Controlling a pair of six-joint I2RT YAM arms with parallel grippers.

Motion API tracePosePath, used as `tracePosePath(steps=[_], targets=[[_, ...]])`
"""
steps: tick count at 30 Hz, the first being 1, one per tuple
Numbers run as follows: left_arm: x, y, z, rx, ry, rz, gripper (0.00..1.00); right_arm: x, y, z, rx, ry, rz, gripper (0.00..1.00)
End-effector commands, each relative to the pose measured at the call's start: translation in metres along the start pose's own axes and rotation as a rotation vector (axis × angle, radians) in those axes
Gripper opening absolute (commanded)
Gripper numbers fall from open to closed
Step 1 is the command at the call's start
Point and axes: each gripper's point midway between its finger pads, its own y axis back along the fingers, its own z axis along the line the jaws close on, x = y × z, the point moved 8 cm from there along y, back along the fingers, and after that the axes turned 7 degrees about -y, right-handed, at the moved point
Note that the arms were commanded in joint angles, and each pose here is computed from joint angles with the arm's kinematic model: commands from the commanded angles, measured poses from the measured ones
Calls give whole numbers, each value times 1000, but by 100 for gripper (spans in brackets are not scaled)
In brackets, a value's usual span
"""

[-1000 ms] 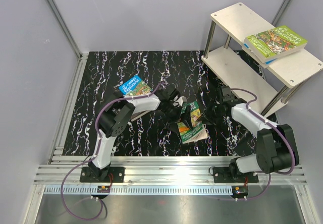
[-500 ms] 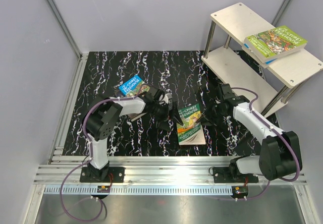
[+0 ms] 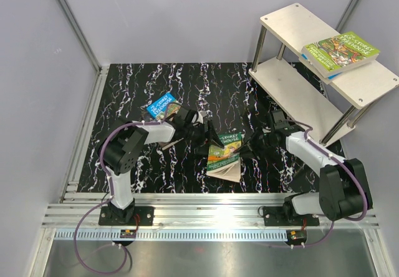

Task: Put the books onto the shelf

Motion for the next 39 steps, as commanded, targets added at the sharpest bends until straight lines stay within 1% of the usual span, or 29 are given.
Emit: tracePosePath(steps=[1, 3, 4, 6, 7, 9, 10, 11, 12, 13, 14, 15, 16, 17, 19, 23, 24, 26, 28, 29, 31, 32, 33, 34, 35, 36, 37, 38, 39], targets=[[-14, -2, -16, 98, -31, -43, 70, 13, 6, 26, -211, -14, 148, 0], [-16, -2, -19, 106, -33, -43, 61, 12, 5, 28, -213, -6, 158, 0], [-17, -2, -21, 112, -36, -40, 49, 11, 4, 29, -213, 1, 160, 0], [-19, 0, -24, 118, -48, -44, 35, 11, 5, 31, -209, 2, 166, 0], [-19, 0, -25, 113, -47, -41, 17, 10, 5, 31, -211, 11, 167, 0], [-21, 2, -26, 101, -60, -42, 0, 11, 7, 34, -207, 18, 169, 0], [-24, 4, -30, 98, -65, -41, 0, 11, 8, 34, -206, 41, 166, 0], [-26, 6, -33, 105, -74, -44, 0, 11, 9, 35, -197, 56, 162, 4], [-28, 9, -38, 109, -94, -49, 0, 10, 12, 38, -152, 54, 147, 21], [-32, 13, -44, 109, -101, -54, 0, 9, 14, 36, -122, 116, 128, 43], [-37, 20, -52, 119, -120, -75, 0, 8, 16, 35, -85, 135, 108, 89], [-40, 25, -59, 128, -145, -89, 0, 5, 22, 35, 5, 130, 57, 99], [-41, 30, -62, 117, -138, -87, 0, 4, 24, 32, 43, 183, 34, 100], [-50, 41, -77, 137, -176, -122, 0, 2, 27, 30, 76, 196, 13, 100], [-57, 51, -88, 149, -176, -138, 0, 1, 34, 29, 123, 228, -30, 100], [-77, 81, -116, 255, -169, -221, 0, 4, 39, 33, 82, 239, -49, 100], [-82, 89, -128, 304, -164, -247, 0, 4, 40, 35, 63, 240, -49, 100], [-88, 100, -138, 347, -134, -263, 0, 5, 41, 39, 51, 247, -48, 100], [-93, 112, -152, 394, -150, -288, 0, 5, 44, 44, 43, 261, -55, 100], [-95, 116, -157, 415, -119, -290, 0, 4, 45, 45, 40, 267, -57, 100], [-97, 123, -170, 478, -133, -306, 0, 4, 50, 53, 26, 281, -76, 100], [-97, 126, -176, 511, -87, -301, 0, 6, 53, 56, 10, 289, -85, 100], [-98, 131, -184, 562, -114, -318, 0, 7, 58, 64, -24, 307, -97, 100], [-97, 132, -184, 582, -94, -320, 0, 9, 62, 69, -50, 311, -105, 100], [-96, 136, -186, 615, -37, -310, 0, 13, 70, 75, -96, 330, -116, 100], [-95, 142, -193, 673, -69, -327, 0, 17, 78, 88, -176, 365, -116, 100], [-93, 141, -189, 695, -37, -328, 0, 22, 85, 96, -230, 372, -119, 100], [-92, 146, -193, 735, 13, -315, 0, 30, 98, 108, -336, 424, -121, 100], [-89, 152, -197, 785, -13, -331, 0, 34, 104, 114, -387, 414, -116, 100]])
